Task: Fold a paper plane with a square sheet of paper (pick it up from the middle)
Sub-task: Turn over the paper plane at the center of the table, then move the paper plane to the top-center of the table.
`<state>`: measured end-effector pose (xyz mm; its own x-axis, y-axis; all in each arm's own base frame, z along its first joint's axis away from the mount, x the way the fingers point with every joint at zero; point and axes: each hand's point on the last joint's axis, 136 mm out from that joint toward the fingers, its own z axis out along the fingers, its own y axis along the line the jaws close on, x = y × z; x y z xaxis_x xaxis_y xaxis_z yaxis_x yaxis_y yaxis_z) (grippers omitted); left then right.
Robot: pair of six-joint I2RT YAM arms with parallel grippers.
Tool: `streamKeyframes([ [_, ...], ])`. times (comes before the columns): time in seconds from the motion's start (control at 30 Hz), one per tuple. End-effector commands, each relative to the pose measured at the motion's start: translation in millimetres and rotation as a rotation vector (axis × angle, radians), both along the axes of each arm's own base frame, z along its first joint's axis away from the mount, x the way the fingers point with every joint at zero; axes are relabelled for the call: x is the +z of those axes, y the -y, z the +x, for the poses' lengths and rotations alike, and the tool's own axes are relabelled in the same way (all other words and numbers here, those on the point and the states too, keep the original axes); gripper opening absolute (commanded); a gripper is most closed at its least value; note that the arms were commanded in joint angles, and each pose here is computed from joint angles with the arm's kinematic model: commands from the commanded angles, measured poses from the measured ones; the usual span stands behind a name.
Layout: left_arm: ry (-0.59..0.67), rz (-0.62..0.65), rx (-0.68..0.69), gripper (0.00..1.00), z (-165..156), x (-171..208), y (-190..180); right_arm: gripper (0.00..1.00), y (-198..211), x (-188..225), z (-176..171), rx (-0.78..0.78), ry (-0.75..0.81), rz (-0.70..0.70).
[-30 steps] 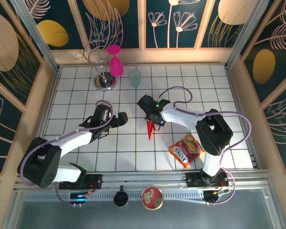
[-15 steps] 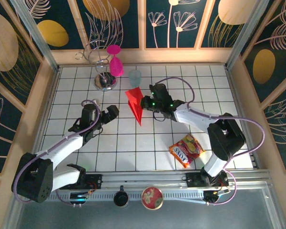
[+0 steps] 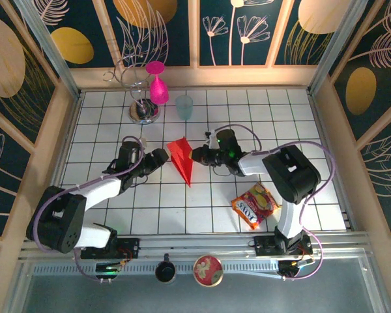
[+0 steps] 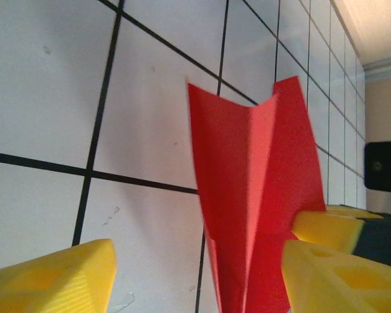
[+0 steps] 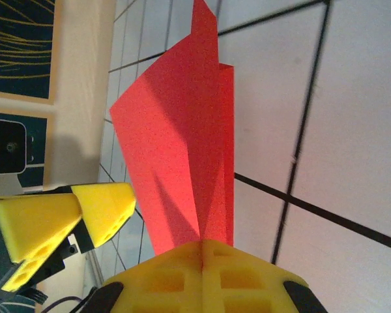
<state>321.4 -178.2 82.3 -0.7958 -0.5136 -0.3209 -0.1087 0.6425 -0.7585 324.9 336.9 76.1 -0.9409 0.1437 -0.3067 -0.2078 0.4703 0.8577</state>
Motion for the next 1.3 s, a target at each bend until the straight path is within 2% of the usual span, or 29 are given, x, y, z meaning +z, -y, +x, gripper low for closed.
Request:
streamKeyframes([
  [0.0, -0.003, -0.066, -0.031, 0.63, 0, 3, 13, 0.00, 3, 5, 0, 0.000, -0.017, 0.096],
  [0.43, -0.074, -0.090, -0.135, 0.43, -4, -17, 63, 0.00, 19, -20, -10, -0.032, -0.069, 0.052],
  [0.6, -0.100, -0.075, -0.129, 0.27, -1, -26, 66, 0.00, 19, -21, -10, -0.032, -0.070, 0.051],
  [0.83, -0.107, -0.074, -0.135, 0.20, 1, -31, 68, 0.00, 20, -24, -12, -0.029, -0.078, 0.051],
  [0.9, -0.107, -0.082, -0.145, 0.17, 3, -32, 71, 0.00, 29, -24, -4, -0.057, -0.079, 0.053],
  [1.13, -0.062, -0.037, -0.132, 0.01, 16, -22, 69, 0.00, 39, -8, 4, -0.088, -0.046, 0.064],
  [1.27, -0.018, -0.019, -0.113, 0.00, 20, -10, 64, 0.00, 50, -1, 8, -0.115, -0.017, 0.041],
])
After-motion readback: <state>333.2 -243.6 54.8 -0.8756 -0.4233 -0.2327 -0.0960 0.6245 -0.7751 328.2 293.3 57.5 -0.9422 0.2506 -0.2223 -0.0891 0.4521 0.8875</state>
